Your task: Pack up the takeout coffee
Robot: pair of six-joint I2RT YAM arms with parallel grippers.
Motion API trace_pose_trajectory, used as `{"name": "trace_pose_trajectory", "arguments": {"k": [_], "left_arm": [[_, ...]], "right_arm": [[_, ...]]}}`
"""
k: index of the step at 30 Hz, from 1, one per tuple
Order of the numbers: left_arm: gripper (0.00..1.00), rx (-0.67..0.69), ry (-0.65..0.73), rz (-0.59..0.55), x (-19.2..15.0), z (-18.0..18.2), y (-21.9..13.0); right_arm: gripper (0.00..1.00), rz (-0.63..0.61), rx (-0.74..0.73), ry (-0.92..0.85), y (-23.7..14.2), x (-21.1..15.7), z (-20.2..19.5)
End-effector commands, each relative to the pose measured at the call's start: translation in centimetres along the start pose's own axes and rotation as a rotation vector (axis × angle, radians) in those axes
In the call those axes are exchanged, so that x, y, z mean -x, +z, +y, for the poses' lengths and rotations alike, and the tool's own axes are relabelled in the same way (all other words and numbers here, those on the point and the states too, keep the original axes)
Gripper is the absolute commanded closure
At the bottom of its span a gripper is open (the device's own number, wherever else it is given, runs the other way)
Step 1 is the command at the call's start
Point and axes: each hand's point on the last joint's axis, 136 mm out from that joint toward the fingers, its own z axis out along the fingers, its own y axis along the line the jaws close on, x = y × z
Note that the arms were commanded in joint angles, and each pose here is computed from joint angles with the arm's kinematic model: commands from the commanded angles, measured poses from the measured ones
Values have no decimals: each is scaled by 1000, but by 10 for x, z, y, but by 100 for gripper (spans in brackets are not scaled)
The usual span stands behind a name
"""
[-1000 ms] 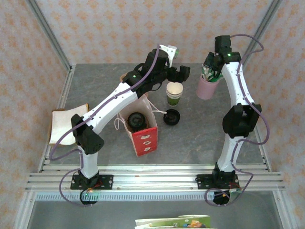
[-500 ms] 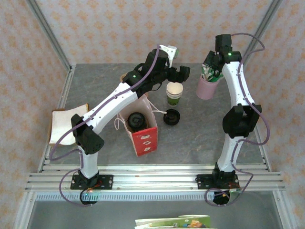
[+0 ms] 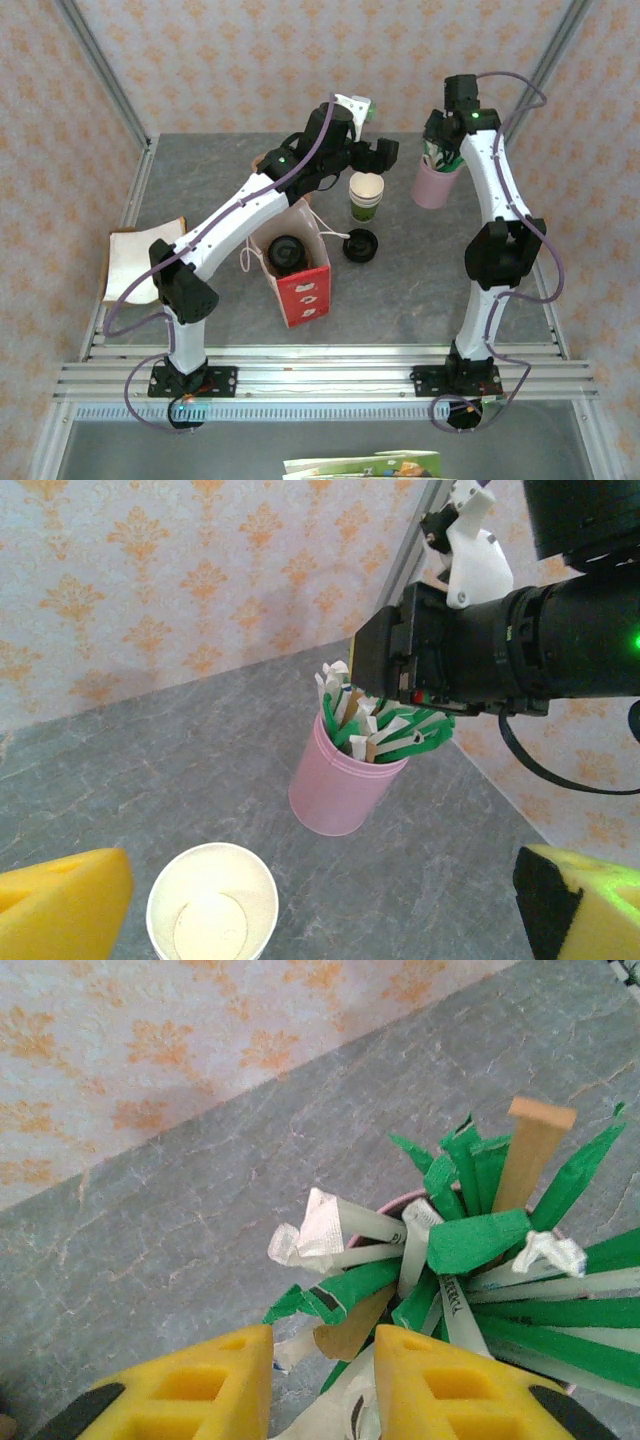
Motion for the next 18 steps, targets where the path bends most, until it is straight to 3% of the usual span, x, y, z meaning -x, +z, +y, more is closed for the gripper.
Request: {"name": "trace_pose_trajectory", "arguments": {"k": [1,18], "left_arm": [[1,2,1,-26,12,-5,-8],[1,2,3,-28,14,-5,-10]], "right_arm": [[68,-10,-47,0,2,0,-9],[77,-10,-64,9,9,-1,-14]]}}
